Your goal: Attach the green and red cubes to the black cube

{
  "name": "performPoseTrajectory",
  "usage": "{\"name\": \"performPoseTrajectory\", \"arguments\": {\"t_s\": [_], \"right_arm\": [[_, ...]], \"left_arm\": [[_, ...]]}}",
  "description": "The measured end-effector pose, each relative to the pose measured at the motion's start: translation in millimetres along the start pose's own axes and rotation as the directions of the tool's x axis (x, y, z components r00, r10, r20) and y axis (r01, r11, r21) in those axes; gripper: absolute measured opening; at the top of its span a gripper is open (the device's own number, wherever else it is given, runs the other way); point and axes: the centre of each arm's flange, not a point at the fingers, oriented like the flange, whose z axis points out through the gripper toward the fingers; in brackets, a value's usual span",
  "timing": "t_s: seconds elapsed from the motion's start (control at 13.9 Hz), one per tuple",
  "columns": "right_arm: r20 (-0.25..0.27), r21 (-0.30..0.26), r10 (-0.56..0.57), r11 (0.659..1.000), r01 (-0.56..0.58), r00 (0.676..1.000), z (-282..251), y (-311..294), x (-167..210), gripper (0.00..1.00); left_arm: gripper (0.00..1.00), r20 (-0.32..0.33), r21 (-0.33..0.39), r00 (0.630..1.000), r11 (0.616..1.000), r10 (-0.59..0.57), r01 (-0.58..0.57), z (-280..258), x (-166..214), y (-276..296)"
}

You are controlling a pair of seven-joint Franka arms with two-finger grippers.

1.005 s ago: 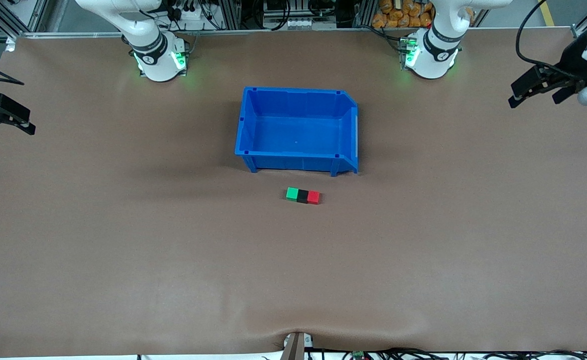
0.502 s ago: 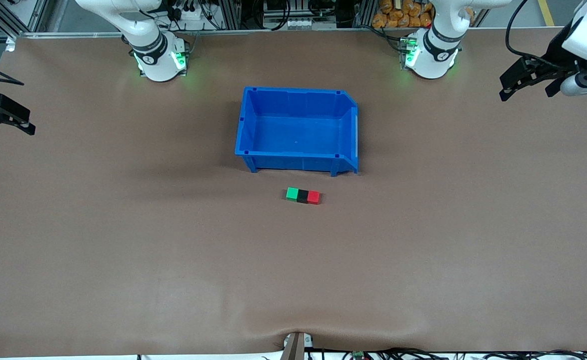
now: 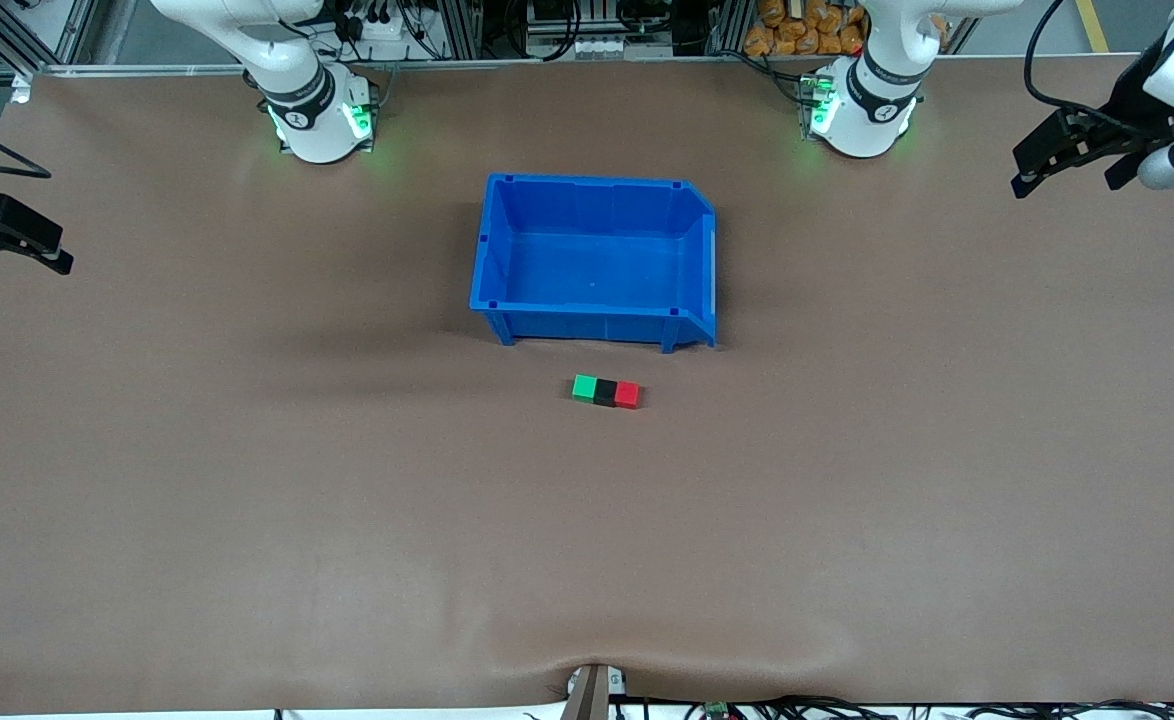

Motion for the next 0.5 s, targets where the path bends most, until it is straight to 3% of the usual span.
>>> {"name": "performPoseTrajectory", "arguments": {"t_s": [0.5], "right_arm": [[0.0, 0.0, 0.006, 1.0, -0.006, 1.0, 0.0, 0.0, 0.0, 1.0]], "left_arm": [[1.0, 0.042, 0.032, 0.998, 0.999, 0.036, -0.037, 9.6, 8.0, -2.5]]}}
